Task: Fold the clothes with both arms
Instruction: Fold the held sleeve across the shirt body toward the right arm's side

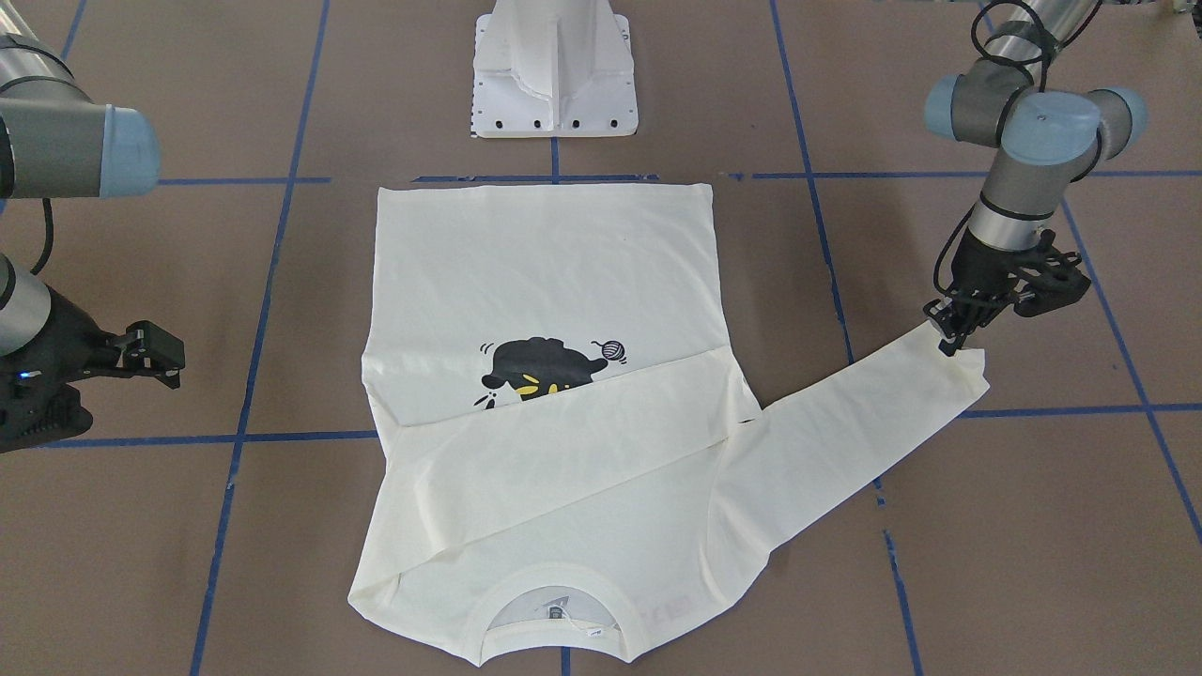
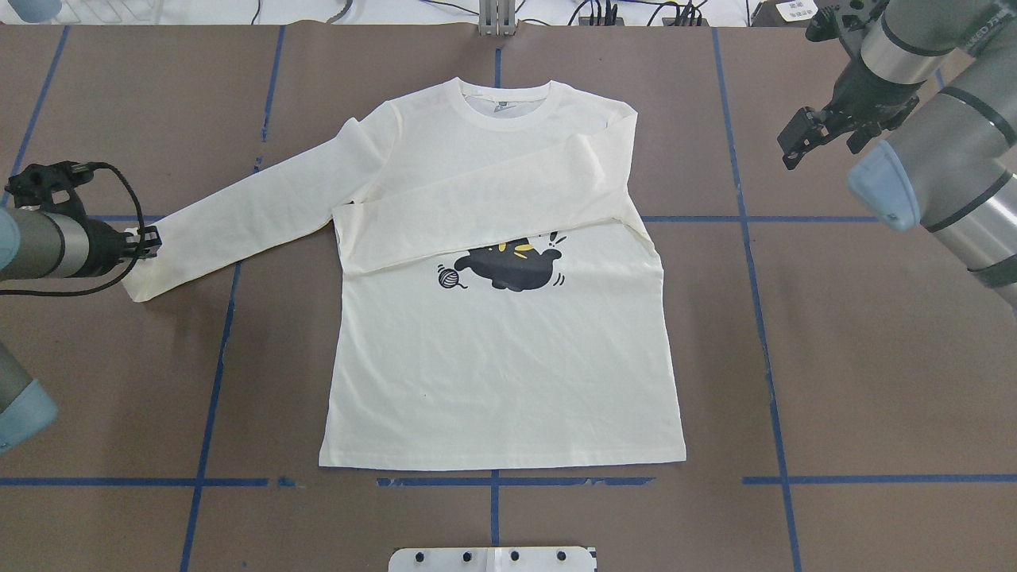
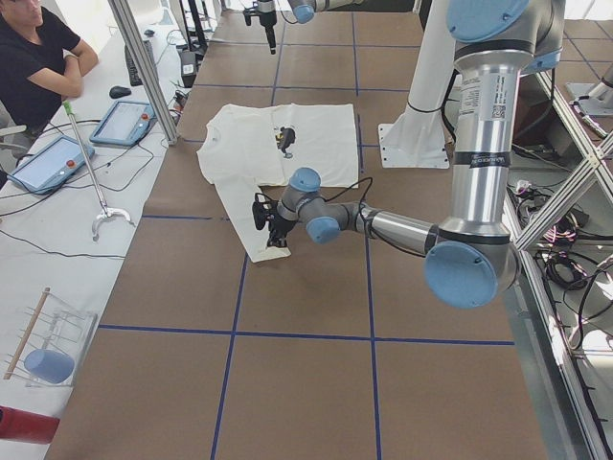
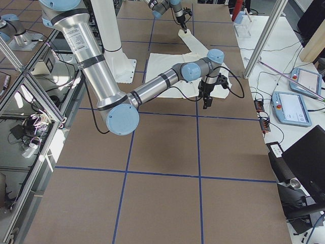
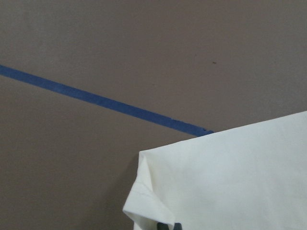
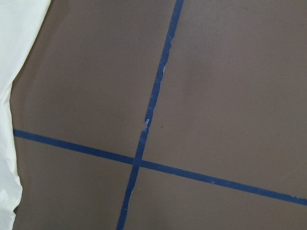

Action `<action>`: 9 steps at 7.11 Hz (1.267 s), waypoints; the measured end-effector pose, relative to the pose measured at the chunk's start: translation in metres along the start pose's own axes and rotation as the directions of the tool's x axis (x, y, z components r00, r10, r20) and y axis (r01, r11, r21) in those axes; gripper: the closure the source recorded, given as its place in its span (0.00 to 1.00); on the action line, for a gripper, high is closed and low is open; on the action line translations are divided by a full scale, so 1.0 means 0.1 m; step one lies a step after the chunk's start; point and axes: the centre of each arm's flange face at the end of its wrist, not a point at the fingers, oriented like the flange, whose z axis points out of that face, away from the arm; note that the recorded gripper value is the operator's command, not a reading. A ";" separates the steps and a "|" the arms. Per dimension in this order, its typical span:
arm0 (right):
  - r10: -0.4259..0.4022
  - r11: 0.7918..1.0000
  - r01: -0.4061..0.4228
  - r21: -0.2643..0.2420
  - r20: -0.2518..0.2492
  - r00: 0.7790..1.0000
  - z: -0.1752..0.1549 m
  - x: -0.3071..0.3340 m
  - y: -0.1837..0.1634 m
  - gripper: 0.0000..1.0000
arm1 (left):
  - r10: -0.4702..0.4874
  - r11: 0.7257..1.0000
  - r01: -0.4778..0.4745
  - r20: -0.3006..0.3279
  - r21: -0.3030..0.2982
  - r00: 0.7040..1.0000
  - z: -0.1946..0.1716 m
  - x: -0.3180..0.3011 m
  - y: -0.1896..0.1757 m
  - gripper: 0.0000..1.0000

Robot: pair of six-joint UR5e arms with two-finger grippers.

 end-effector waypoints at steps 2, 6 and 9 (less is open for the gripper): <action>0.006 1.000 -0.006 0.000 0.001 1.000 -0.01 0.03 0.00 0.00 | -0.066 0.998 0.066 0.013 -0.004 0.998 -0.16 0.98 -0.18 1.00; 0.071 0.997 -0.072 -0.024 -0.027 0.997 0.08 0.73 0.23 0.00 | -0.123 0.988 0.108 -0.147 -0.106 0.981 -1.24 3.10 -0.30 1.00; 0.109 0.993 -0.111 -0.040 -0.042 0.993 0.16 1.04 0.37 0.00 | -0.256 0.959 0.208 -0.282 -0.191 0.924 -1.95 4.23 -0.27 1.00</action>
